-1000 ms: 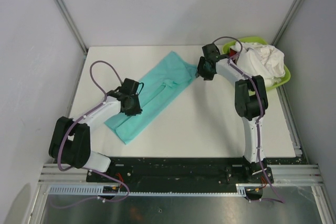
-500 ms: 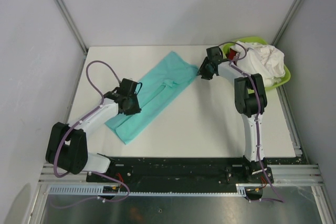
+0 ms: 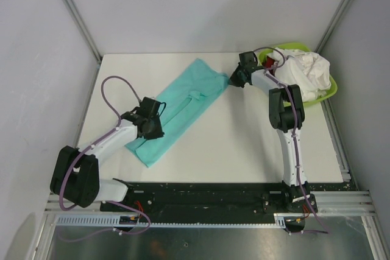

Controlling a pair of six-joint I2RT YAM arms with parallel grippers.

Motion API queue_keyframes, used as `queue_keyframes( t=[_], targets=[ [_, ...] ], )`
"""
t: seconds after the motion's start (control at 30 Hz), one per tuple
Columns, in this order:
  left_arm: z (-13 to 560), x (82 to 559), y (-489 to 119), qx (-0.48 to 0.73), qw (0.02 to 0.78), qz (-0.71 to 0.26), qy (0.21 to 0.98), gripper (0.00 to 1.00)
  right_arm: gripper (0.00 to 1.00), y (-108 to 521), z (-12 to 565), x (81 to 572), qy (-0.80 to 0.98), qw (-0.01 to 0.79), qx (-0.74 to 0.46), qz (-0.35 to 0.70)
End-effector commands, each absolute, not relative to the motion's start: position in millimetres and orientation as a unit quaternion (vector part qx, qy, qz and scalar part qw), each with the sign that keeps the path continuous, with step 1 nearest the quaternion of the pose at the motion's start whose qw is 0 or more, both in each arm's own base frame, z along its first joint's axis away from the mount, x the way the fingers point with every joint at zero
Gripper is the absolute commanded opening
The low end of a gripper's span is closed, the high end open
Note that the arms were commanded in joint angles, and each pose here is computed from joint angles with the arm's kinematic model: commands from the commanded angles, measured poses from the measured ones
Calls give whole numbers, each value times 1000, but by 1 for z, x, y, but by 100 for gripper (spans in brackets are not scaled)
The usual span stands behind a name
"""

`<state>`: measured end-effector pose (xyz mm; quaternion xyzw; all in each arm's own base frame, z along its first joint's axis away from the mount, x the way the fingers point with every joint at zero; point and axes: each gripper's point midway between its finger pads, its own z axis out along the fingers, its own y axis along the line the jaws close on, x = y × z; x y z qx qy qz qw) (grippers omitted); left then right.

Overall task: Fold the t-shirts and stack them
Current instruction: Rotate the tshirt 90 degrees

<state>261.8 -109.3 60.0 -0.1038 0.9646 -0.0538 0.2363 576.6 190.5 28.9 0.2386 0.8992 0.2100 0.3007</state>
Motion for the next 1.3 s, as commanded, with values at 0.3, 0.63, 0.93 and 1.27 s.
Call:
queue_keyframes(
  t=[0.3, 0.63, 0.93, 1.27],
  targets=[
    [56, 247, -123, -75, 234, -54, 968, 39, 0, 152, 45, 625, 897, 335, 230, 174],
    [40, 225, -121, -56, 219, -6, 974, 38, 5, 152, 71, 627, 895, 346, 209, 188],
    [27, 228, -124, -40, 201, 25, 978, 38, 16, 174, 123, 583, 893, 355, 179, 212],
    [28, 228, -150, -10, 197, 7, 980, 38, 32, 192, 128, 524, 905, 319, 171, 225]
  ],
)
